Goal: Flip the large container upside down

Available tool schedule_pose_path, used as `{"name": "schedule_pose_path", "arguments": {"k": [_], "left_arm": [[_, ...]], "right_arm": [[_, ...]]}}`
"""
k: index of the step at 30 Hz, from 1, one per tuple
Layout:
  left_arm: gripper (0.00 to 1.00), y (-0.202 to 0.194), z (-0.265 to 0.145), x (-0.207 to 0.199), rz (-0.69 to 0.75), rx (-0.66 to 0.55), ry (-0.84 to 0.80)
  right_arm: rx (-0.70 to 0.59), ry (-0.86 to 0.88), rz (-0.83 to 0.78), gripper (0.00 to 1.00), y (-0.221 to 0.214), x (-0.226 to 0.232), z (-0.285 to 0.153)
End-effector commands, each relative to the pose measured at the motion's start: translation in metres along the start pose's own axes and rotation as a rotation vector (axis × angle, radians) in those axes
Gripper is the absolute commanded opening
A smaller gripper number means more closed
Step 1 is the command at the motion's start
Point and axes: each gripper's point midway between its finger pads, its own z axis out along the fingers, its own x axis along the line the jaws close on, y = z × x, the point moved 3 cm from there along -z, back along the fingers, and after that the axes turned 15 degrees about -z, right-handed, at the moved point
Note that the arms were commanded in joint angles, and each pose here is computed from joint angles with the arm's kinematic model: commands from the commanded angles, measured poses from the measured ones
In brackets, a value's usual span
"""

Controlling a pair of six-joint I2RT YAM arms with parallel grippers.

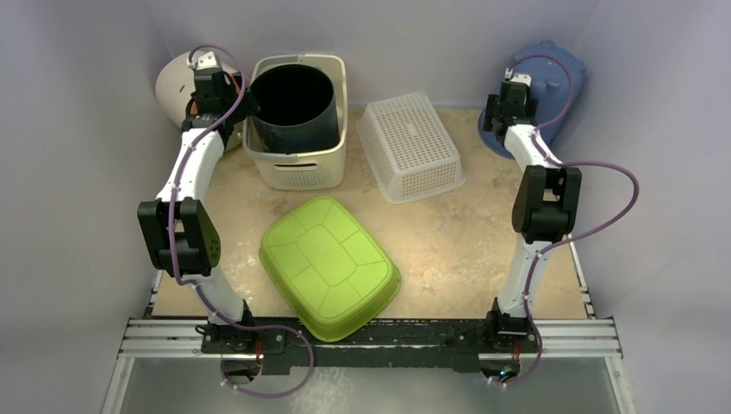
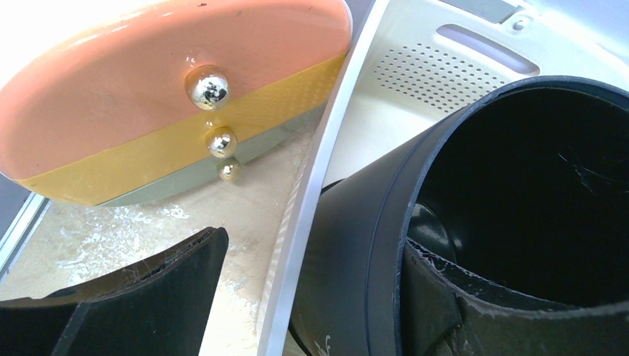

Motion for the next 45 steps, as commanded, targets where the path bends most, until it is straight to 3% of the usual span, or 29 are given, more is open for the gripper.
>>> {"name": "schedule_pose_path", "arguments": {"k": [1,8,15,19,29,36,45], "left_arm": [[0.77,0.021,-0.003,0.016,0.008,-0.060,0.062],[0.77,0.024,-0.009,0.014,0.004,-0.065,0.057],[0.77,0.021,-0.011,0.017,-0.006,-0.063,0.063],[0.77,0.021,-0.012,0.016,-0.016,-0.068,0.062],[0.77,0.022,-0.011,0.015,-0.028,-0.073,0.057],[0.77,0.019,-0.009,0.017,-0.021,-0.064,0.066],[0.77,0.016,-0.004,0.023,0.014,-0.051,0.081]], "right_arm": [[-0.152,0.083,0.022,0.81,0.047,0.000,-0.026],[-0.251,0.262,-0.040,0.81,0.071,0.053,-0.109],[-0.295,0.572,-0.137,0.78,0.085,0.136,-0.166],[-0.299,0.717,-0.192,0.74,0.093,0.178,-0.174],[-0.273,0.904,-0.254,0.72,0.094,0.239,-0.147],[-0.168,0.870,-0.236,0.72,0.062,0.248,-0.131],[0.149,0.478,-0.219,0.77,-0.024,0.185,-0.078]]}}
